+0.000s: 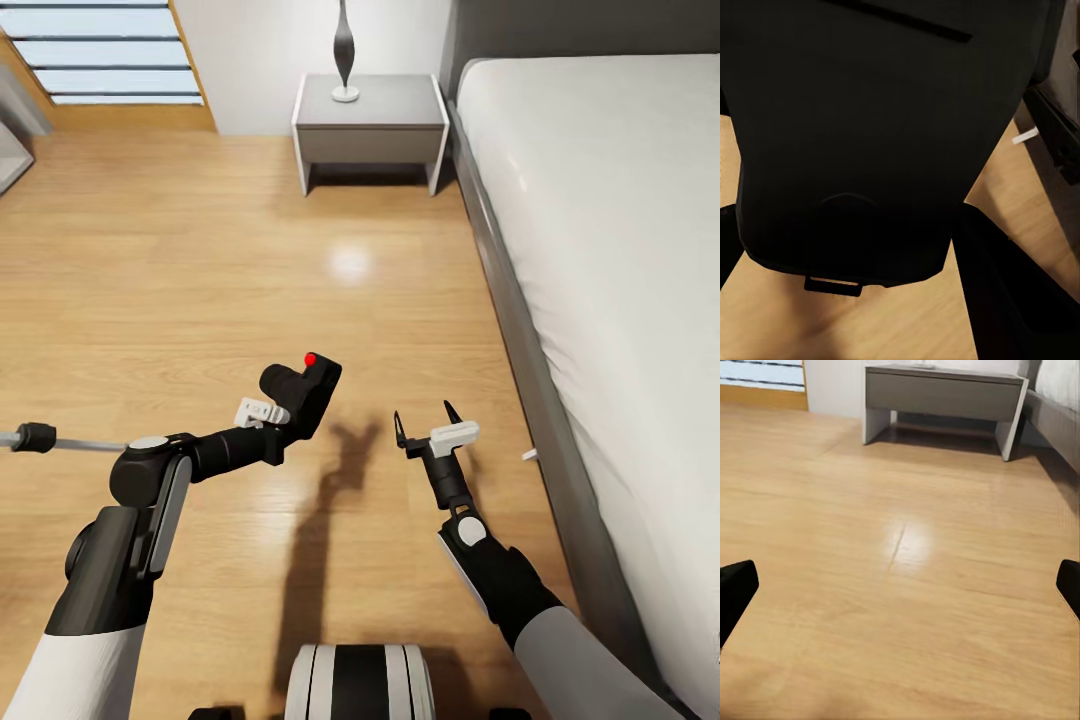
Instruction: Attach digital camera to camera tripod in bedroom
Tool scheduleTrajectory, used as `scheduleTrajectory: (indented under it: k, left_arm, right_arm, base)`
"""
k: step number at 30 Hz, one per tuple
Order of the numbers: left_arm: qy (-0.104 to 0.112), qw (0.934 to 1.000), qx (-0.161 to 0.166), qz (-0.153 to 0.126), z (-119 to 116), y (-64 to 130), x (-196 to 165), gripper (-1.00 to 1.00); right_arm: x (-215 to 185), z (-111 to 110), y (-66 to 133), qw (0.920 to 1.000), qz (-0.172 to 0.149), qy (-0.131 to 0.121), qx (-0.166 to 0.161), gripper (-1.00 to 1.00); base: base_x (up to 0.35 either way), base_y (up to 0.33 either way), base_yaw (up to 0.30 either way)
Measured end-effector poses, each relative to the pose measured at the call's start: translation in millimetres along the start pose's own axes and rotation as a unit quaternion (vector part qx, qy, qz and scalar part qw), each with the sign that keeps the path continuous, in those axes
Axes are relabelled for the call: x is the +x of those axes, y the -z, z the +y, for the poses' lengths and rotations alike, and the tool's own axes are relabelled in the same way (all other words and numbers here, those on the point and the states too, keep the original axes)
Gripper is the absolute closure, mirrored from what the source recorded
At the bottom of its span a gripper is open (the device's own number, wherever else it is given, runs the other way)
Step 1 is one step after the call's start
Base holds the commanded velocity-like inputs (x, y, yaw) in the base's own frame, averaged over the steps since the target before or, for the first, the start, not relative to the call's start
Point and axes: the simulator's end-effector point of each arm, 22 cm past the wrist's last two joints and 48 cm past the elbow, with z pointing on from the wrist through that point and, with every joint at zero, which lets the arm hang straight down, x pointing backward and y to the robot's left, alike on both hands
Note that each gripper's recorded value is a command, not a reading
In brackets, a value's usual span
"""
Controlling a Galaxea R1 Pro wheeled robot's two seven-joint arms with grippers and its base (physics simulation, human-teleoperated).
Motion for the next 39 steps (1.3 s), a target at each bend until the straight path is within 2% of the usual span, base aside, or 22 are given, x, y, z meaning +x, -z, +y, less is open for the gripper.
scheduleTrajectory:
  k: [16,27,33,39]
  left_arm:
    - [-0.018,0.9996,-0.003,-0.02,-15.0,21.2,-26.5,1.0]
    - [-0.041,0.9987,-0.005,-0.028,-26.4,36.8,-42.2,1.0]
    - [-0.046,0.9987,-0.011,-0.02,-26.5,39.8,-40.5,1.0]
    - [-0.063,0.9971,-0.041,-0.009,-15.0,48.8,-40.8,1.0]
  right_arm:
    - [-44.4,-4.9,-5.0,0.9995,-0.031,0.006,0.002,-1.0]
    - [-75.0,-7.9,-6.9,0.9986,-0.051,0.011,0.004,-1.0]
    - [-91.3,-9.3,-7.3,0.998,-0.062,0.014,0.004,-1.0]
    - [-105.5,-10.3,-6.8,0.9974,-0.07,0.017,0.004,-1.0]
  base:
    - [0.0,0.0,0.0]
    - [0.0,0.0,0.0]
    - [0.0,0.0,0.0]
    - [0.0,0.0,0.0]
